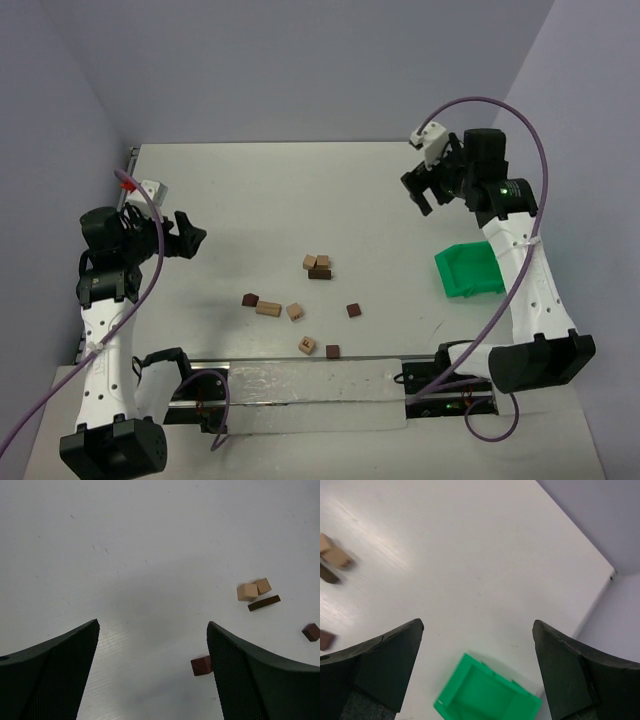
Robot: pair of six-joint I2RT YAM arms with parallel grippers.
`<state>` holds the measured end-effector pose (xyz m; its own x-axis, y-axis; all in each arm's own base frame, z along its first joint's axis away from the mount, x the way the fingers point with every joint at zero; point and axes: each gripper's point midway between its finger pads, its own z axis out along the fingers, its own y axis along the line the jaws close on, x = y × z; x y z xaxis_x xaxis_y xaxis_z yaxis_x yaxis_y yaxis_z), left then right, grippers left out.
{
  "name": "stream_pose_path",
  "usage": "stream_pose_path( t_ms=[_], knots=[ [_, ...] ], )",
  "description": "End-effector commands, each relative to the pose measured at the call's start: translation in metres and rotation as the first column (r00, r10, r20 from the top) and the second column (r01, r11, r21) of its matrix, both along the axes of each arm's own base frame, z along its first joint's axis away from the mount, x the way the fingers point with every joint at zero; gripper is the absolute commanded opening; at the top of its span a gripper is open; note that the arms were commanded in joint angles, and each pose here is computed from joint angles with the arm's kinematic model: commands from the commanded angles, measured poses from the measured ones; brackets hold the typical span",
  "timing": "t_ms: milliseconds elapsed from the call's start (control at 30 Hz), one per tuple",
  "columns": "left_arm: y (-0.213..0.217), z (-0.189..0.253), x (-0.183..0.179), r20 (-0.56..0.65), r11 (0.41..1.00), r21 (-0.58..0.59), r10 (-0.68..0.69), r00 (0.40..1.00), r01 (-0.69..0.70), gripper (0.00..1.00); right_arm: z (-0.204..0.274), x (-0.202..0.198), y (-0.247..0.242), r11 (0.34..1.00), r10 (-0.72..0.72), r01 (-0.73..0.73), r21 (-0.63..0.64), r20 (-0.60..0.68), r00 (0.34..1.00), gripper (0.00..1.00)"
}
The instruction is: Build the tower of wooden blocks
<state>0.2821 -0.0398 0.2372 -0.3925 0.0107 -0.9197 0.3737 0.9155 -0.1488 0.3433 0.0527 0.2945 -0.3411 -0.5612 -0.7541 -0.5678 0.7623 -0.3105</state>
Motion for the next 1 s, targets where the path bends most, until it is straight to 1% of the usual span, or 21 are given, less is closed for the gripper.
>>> stream_pose_path(
  t_ms=[0,67,133,167,233,367,467,567,633,667,700,767,833,900,967],
  knots=[
    [-0.012,0.004,-0.005,0.032,0.989,0.049,-0.142,0.989,0.141,0.92,0.000,-0.016,0.074,0.980,0.153,-0.147,0.137,-0.034,0.988,0.96],
    [-0.017,-0.003,-0.009,0.013,0.978,0.070,-0.195,0.981,0.194,0.90,-0.024,-0.030,0.118,0.953,0.263,-0.244,0.179,-0.090,0.961,0.91],
    [-0.017,-0.008,-0.009,-0.004,0.976,0.080,-0.203,0.979,0.202,0.89,-0.048,-0.042,0.150,0.934,0.336,-0.312,0.175,-0.128,0.933,0.84],
    [-0.017,-0.010,-0.009,-0.007,0.976,0.081,-0.203,0.979,0.203,0.89,-0.059,-0.039,0.151,0.940,0.323,-0.299,0.163,-0.146,0.935,0.81],
    [-0.018,-0.015,-0.008,-0.016,0.974,0.077,-0.212,0.977,0.213,0.88,-0.086,-0.051,0.179,0.926,0.375,-0.356,0.128,-0.196,0.906,0.76],
    [-0.021,-0.025,-0.008,-0.037,0.970,0.076,-0.230,0.973,0.232,0.87,-0.111,-0.058,0.206,0.910,0.415,-0.403,0.101,-0.244,0.876,0.75],
    [-0.026,-0.035,-0.008,-0.055,0.966,0.088,-0.241,0.969,0.245,0.85,-0.134,-0.052,0.220,0.915,0.400,-0.396,0.074,-0.290,0.869,0.73],
    [-0.025,-0.039,-0.006,-0.061,0.968,0.096,-0.225,0.972,0.231,0.85,-0.149,-0.040,0.232,0.936,0.349,-0.345,0.071,-0.329,0.878,0.70],
    [-0.025,-0.041,-0.004,-0.064,0.969,0.099,-0.220,0.973,0.226,0.84,-0.168,-0.032,0.239,0.954,0.297,-0.291,0.072,-0.377,0.878,0.70],
    [-0.025,-0.042,-0.004,-0.066,0.970,0.099,-0.216,0.974,0.222,0.84,-0.170,-0.028,0.242,0.964,0.266,-0.253,0.086,-0.392,0.881,0.73],
    [-0.024,-0.044,-0.003,-0.072,0.971,0.099,-0.211,0.975,0.218,0.84,-0.173,-0.025,0.246,0.974,0.228,-0.203,0.104,-0.410,0.883,0.77],
    [-0.023,-0.045,-0.003,-0.077,0.973,0.100,-0.202,0.976,0.209,0.83,-0.178,-0.025,0.253,0.984,0.146,-0.078,0.163,-0.461,0.875,0.88],
    [-0.022,-0.046,-0.003,-0.074,0.974,0.103,-0.193,0.978,0.200,0.83,-0.183,-0.031,0.253,0.980,0.081,0.023,0.198,-0.501,0.861,0.99],
    [-0.021,-0.047,-0.003,-0.075,0.976,0.101,-0.184,0.980,0.191,0.83,-0.185,-0.032,0.252,0.962,-0.002,0.146,0.231,-0.528,0.850,1.00],
    [-0.021,-0.046,-0.002,-0.072,0.978,0.100,-0.178,0.982,0.184,0.83,-0.186,-0.028,0.241,0.926,-0.136,0.298,0.230,-0.534,0.835,1.00]
  ],
)
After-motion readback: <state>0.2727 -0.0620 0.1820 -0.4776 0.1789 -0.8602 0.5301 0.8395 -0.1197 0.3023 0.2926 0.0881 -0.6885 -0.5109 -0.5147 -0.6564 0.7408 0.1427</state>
